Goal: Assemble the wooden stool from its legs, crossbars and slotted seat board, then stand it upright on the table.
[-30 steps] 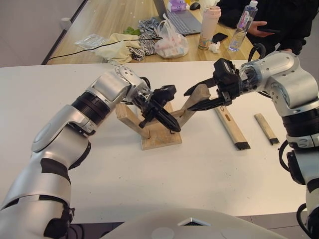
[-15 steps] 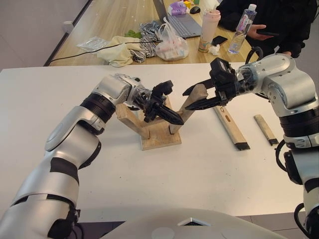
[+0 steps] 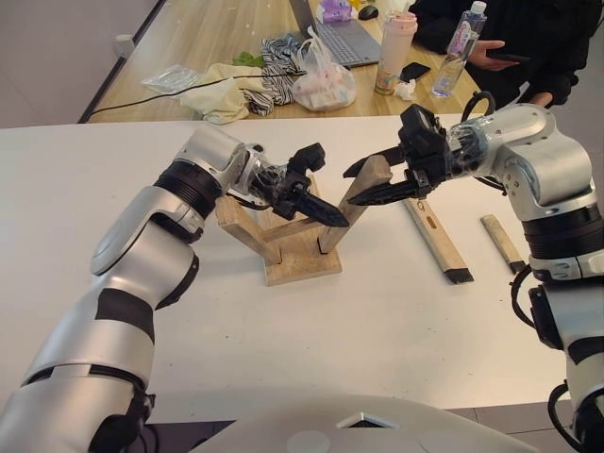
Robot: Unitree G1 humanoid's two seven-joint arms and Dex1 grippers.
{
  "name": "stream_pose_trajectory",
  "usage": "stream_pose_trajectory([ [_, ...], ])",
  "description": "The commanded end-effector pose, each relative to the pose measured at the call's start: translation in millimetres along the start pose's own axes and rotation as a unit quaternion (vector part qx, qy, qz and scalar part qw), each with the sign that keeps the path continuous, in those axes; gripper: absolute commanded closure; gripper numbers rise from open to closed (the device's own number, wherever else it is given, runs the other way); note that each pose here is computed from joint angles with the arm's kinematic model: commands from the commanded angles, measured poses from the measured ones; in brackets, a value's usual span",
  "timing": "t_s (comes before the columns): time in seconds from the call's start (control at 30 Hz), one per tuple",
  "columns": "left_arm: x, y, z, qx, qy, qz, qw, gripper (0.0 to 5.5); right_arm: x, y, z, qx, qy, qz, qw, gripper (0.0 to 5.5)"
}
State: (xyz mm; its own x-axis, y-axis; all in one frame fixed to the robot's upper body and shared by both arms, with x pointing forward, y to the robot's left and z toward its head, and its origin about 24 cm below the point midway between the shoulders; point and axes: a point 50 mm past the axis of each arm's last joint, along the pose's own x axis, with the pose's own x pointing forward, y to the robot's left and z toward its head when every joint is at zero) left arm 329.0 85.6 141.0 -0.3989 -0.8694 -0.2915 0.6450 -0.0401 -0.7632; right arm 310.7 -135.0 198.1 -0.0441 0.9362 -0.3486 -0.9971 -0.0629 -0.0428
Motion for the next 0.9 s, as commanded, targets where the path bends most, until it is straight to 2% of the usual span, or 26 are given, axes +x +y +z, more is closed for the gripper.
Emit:
stream_pose_trajectory([
  [0.03,16.4,39.7,-73.6,-0.088,0.233,0.109,0.962,5.50,59.3,3.6,6.0,0.054,-0.100,0.076,0.991,3.47],
  [0.17,12.3,37.6,-75.6,-0.077,0.271,0.117,0.952,5.50,66.7,8.0,25.6,0.037,-0.152,0.091,0.983,3.47],
  [0.3,14.9,38.0,-75.4,-0.068,0.289,0.115,0.948,5.50,75.9,14.5,20.7,0.048,-0.155,0.103,0.981,3.47],
  [0.33,16.2,38.3,-75.3,-0.060,0.289,0.111,0.949,5.50,78.5,16.6,18.3,0.050,-0.149,0.106,0.982,3.09],
  [0.47,12.1,30.3,-58.1,-0.010,0.256,0.096,0.962,5.50,72.7,23.1,10.4,0.059,-0.136,0.103,0.984,2.42],
  [0.6,11.2,29.9,-56.6,0.027,0.267,0.096,0.959,5.50,59.2,23.8,4.8,0.058,-0.131,0.077,0.987,1.64],
  [0.7,12.6,28.1,-47.5,0.058,0.243,0.091,0.964,5.50,50.1,21.9,2.9,0.046,-0.121,0.057,0.990,1.59],
  [0.9,-0.1,3.1,-2.6,0.164,0.188,0.101,0.963,5.50,32.8,16.3,-5.4,0.037,-0.093,0.018,0.995,1.59],
])
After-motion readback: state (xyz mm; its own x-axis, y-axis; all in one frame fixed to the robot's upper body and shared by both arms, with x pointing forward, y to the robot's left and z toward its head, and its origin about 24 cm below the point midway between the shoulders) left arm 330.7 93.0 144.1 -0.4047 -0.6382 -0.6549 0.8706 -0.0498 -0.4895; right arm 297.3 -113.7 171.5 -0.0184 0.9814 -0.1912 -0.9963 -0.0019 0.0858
